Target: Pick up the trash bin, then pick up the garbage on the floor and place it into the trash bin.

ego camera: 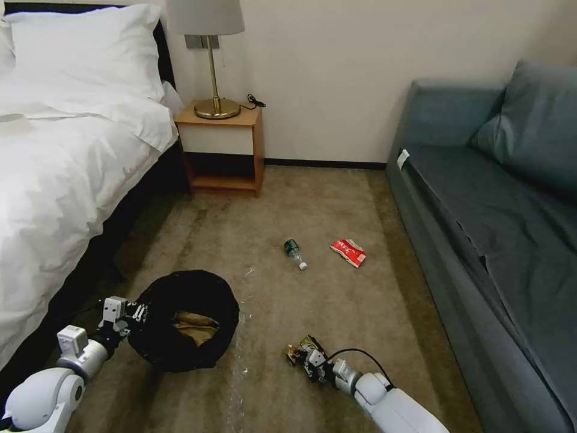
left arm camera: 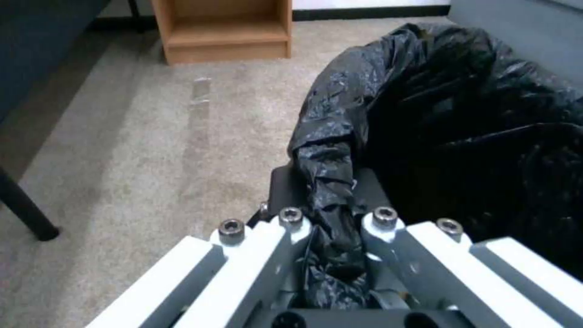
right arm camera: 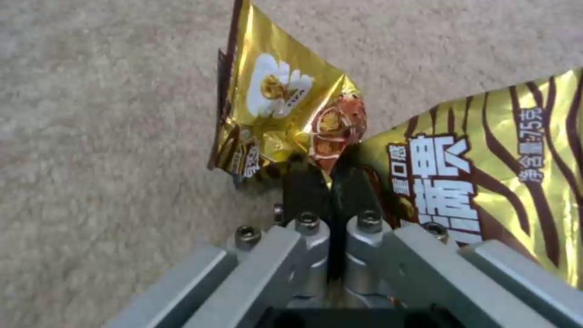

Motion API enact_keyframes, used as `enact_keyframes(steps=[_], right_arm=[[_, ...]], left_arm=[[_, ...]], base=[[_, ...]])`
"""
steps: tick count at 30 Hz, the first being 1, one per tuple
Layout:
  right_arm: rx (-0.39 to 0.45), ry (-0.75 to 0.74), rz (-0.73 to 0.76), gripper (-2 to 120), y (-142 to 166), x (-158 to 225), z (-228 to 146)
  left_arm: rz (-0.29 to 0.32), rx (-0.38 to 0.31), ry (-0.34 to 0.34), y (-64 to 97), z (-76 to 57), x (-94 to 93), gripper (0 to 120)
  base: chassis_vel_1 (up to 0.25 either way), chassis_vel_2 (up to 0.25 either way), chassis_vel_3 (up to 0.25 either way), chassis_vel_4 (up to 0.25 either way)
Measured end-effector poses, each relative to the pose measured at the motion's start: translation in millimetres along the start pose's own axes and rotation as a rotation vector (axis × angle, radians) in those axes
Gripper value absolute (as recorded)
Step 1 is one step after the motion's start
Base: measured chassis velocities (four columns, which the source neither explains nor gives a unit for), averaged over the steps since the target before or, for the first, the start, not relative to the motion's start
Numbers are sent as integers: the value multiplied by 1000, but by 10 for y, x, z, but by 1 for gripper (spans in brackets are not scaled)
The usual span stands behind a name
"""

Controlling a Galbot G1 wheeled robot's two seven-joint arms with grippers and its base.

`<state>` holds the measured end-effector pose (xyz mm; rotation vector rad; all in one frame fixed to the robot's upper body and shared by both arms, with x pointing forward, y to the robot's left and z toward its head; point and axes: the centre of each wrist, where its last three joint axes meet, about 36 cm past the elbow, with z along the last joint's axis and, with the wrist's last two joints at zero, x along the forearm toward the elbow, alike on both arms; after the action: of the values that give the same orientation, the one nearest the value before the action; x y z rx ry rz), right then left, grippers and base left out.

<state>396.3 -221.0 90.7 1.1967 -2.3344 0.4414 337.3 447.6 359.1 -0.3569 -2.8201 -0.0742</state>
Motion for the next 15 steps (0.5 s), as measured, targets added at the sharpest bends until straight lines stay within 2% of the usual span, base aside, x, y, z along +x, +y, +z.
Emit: enact_keyframes(steps=[10, 13, 14, 15], right_arm=[[26, -9, 35, 0, -76, 183, -30], [73, -40, 69, 0, -326, 290, -222], [73, -40, 69, 0, -326, 290, -222], [94, -56, 88, 0, -473, 339, -314]], left_arm=[[14, -1, 8, -57, 70, -5, 4], [33, -7, 4, -116, 42, -61, 4], [33, -7, 4, -116, 42, -61, 4], [37, -9, 3, -128, 25, -90, 4]], base=[[0, 0, 0, 0], [0, 0, 0, 0], [0, 0, 0, 0], [0, 0, 0, 0]])
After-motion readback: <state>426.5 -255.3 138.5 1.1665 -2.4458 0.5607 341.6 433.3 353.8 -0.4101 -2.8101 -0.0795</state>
